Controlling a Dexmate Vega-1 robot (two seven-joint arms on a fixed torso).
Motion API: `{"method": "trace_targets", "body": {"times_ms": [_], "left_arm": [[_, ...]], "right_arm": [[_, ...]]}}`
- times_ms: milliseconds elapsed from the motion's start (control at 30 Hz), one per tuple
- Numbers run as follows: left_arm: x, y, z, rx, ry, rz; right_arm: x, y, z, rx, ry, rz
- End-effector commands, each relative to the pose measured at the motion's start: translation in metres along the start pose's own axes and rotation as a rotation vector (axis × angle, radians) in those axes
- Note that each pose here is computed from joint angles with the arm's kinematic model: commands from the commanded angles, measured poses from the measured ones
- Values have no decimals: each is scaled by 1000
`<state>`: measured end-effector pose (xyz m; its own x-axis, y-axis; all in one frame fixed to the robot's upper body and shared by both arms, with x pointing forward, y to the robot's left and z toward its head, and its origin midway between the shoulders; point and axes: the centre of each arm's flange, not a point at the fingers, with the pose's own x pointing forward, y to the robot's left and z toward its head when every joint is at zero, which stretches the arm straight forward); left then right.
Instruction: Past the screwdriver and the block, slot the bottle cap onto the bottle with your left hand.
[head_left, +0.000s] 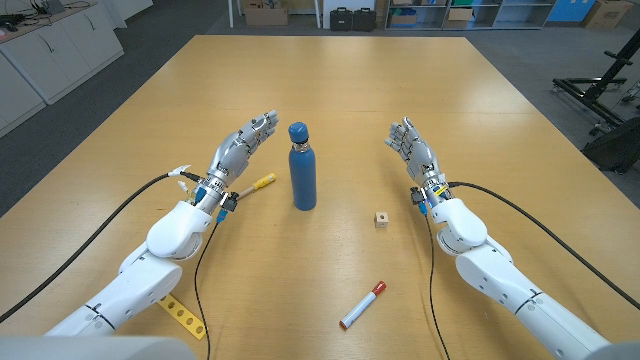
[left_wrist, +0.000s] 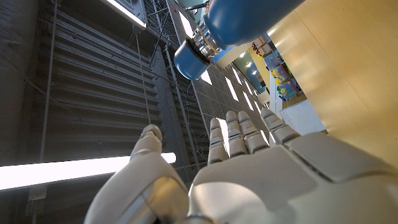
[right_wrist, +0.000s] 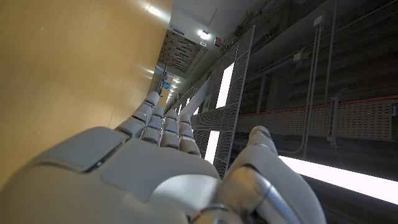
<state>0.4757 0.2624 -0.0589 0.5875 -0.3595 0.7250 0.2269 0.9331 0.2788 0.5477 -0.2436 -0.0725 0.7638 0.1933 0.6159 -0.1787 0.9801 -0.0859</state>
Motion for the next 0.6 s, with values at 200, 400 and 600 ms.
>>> {"method": "trace_targets", "body": {"times_ms": [200, 400, 600], "left_arm": [[-4, 3, -25, -24, 46, 121], [-3, 2, -34, -48, 61, 142], [-1, 5, -44, -79, 93, 171]], "right_arm": [[5, -4, 1, -4, -10, 17], [6, -10, -4, 8, -2, 27], [5, -14, -8, 8, 9, 23]]}}
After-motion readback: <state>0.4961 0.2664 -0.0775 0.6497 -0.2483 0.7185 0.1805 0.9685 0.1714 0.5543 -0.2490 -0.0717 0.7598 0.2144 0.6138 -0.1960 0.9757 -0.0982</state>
